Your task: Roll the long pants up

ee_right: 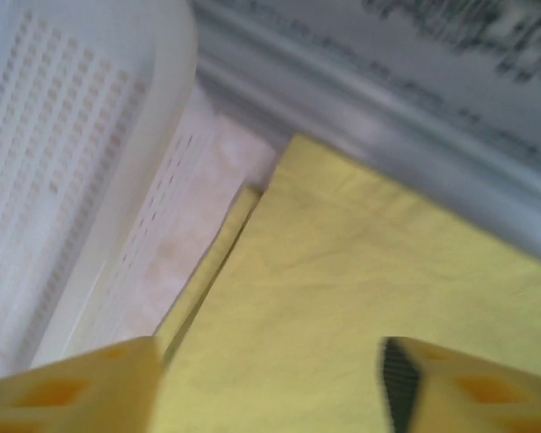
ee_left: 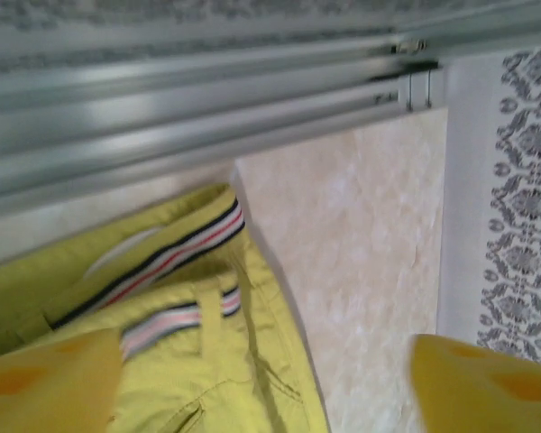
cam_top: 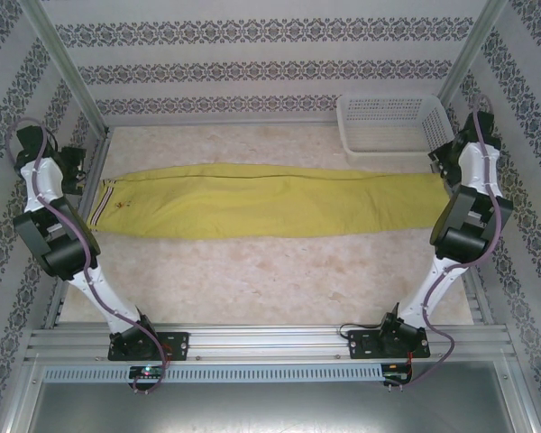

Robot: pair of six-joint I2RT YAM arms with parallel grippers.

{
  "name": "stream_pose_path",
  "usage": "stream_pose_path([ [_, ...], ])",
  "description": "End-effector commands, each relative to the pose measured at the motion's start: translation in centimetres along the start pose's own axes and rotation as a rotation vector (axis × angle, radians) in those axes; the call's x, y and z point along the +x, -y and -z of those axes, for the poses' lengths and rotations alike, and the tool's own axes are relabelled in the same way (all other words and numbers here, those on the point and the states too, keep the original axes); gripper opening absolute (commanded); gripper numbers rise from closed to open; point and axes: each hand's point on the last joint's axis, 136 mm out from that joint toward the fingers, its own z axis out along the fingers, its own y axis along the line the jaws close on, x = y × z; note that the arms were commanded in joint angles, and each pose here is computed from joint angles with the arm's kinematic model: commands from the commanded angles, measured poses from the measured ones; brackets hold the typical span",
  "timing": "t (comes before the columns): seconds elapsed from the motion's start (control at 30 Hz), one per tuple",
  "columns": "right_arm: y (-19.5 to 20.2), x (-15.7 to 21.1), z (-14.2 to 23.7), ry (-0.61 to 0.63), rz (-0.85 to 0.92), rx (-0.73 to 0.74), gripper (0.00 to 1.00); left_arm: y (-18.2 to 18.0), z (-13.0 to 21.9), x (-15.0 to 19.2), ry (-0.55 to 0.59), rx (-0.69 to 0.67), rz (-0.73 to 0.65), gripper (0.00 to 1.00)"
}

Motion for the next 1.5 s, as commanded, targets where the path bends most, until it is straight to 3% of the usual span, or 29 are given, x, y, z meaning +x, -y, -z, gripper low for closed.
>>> stream_pose_path([
  [0.0, -0.5, -2.7, 1.9, 0.116, 0.047, 0.022, 0.98, 2.0, 1.9, -2.6, 0.108, 0.036, -0.033, 1.00],
  [0.17, -2.1, -2.2, 4.3, 0.130, 0.116, -0.018, 0.94, 2.1, 4.0, -1.7, 0.102, 0.045, -0.057, 1.00],
  [0.2, -2.6, -1.4, 4.7, 0.118, 0.134, -0.039, 0.86, 2.0, 4.7, -1.3, 0.101, 0.050, -0.060, 0.79],
  [0.23, -3.3, -0.6, 5.0, 0.108, 0.160, -0.073, 0.69, 1.8, 5.1, -0.9, 0.100, 0.050, -0.062, 0.40],
  [0.27, -4.2, 0.7, 5.3, 0.093, 0.189, -0.113, 0.21, 1.3, 5.5, -0.2, 0.097, 0.043, -0.063, 0.07],
  [0.3, -5.0, 2.0, 5.7, 0.085, 0.219, -0.141, 0.00, 0.9, 5.6, 0.8, 0.082, 0.034, -0.069, 0.00],
  [0.43, -9.5, 10.1, 6.3, -0.010, 0.396, -0.254, 0.00, -0.2, 4.8, 7.4, -0.015, 0.021, -0.150, 0.00],
  [0.5, -11.5, 14.9, 6.0, -0.056, 0.544, -0.241, 0.00, -1.4, 3.7, 11.5, -0.059, -0.016, -0.197, 0.00],
  [0.6, -11.7, 18.0, 4.5, -0.082, 0.663, -0.168, 0.00, -3.5, 1.6, 15.4, -0.119, -0.057, -0.214, 0.00],
  [0.63, -11.5, 18.5, 4.0, -0.101, 0.665, -0.166, 0.04, -4.1, 1.1, 16.0, -0.139, -0.072, -0.214, 0.00],
  [0.67, -11.4, 18.9, 3.5, -0.127, 0.658, -0.185, 0.17, -4.6, 0.5, 16.8, -0.163, -0.086, -0.223, 0.00],
  [0.7, -11.5, 19.6, 3.1, -0.158, 0.656, -0.217, 0.37, -5.1, 0.0, 17.1, -0.173, -0.101, -0.233, 0.00],
  [0.77, -11.5, 20.8, 2.3, -0.206, 0.684, -0.229, 0.60, -6.1, -0.9, 17.4, -0.176, -0.134, -0.250, 0.00],
  [0.97, -11.1, 23.5, 1.6, -0.279, 0.748, -0.214, 0.57, -7.7, -4.1, 17.7, -0.212, -0.213, -0.268, 0.00],
  [1.03, -10.6, 23.6, 1.9, -0.274, 0.749, -0.207, 0.61, -8.2, -5.0, 17.3, -0.211, -0.263, -0.287, 0.00],
  [1.1, -10.0, 23.2, 2.4, -0.260, 0.762, -0.186, 0.73, -8.9, -5.5, 16.5, -0.193, -0.332, -0.312, 0.00],
  [1.17, -9.6, 22.6, 2.9, -0.240, 0.779, -0.165, 0.78, -9.6, -5.8, 15.5, -0.165, -0.402, -0.328, 0.00],
  [1.47, -6.3, 18.2, 4.5, -0.179, 0.713, -0.102, 0.80, -14.9, -4.1, 9.6, -0.075, -0.659, -0.249, 0.00],
])
